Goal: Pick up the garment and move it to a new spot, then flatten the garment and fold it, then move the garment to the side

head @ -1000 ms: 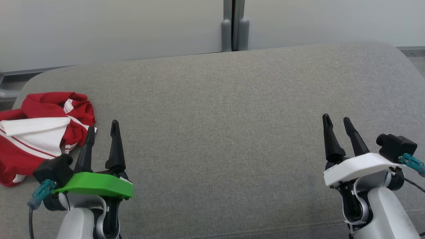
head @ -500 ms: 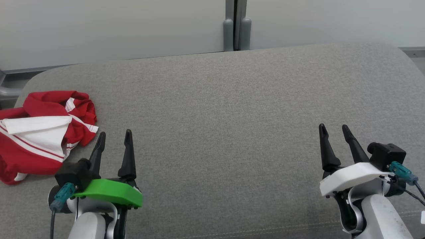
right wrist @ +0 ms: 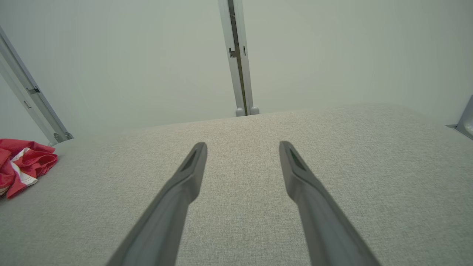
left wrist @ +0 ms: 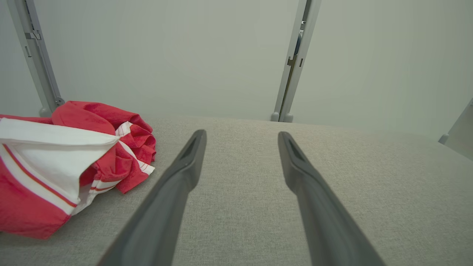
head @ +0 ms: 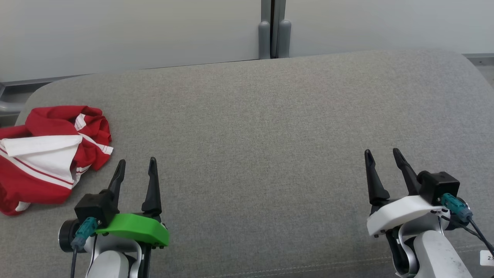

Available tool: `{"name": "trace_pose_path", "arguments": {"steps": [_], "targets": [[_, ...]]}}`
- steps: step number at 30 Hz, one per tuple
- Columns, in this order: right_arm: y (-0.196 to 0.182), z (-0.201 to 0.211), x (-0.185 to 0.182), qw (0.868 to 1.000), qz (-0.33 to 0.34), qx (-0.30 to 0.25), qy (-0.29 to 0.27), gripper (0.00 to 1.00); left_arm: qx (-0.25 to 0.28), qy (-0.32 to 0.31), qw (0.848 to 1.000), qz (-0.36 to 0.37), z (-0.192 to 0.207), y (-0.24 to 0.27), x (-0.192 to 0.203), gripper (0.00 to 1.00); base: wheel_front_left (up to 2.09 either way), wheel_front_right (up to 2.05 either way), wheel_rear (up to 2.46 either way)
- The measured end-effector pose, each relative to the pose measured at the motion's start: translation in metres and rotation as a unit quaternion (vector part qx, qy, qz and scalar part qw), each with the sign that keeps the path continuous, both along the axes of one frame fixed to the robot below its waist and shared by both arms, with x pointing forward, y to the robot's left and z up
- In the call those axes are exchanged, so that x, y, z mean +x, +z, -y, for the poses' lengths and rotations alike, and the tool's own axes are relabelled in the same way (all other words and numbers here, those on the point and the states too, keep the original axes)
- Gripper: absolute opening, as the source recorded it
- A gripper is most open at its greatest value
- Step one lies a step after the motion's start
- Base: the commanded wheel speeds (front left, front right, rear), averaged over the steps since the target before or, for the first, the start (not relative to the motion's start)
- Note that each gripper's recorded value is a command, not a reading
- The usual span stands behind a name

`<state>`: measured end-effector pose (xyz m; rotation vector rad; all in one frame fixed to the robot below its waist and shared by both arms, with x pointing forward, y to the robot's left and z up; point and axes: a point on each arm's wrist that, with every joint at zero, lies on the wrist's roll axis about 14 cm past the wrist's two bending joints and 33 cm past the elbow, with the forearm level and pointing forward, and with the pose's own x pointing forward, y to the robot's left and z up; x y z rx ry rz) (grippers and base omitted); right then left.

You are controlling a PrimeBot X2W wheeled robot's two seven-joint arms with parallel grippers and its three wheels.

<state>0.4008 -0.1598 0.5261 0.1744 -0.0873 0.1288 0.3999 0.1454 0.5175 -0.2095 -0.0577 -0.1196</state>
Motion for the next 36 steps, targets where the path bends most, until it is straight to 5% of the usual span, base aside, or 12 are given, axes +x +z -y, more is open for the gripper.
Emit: {"name": "trace_pose_path", "arguments": {"steps": [36], "targets": [[-0.01, -0.009, -0.011, 0.998, 0.01, -0.054, 0.008, 1.0, 0.069, 0.009, 0.998, -0.01, -0.001, -0.021, -0.009, 1.0, 0.0, 0.0, 0.0]]}}
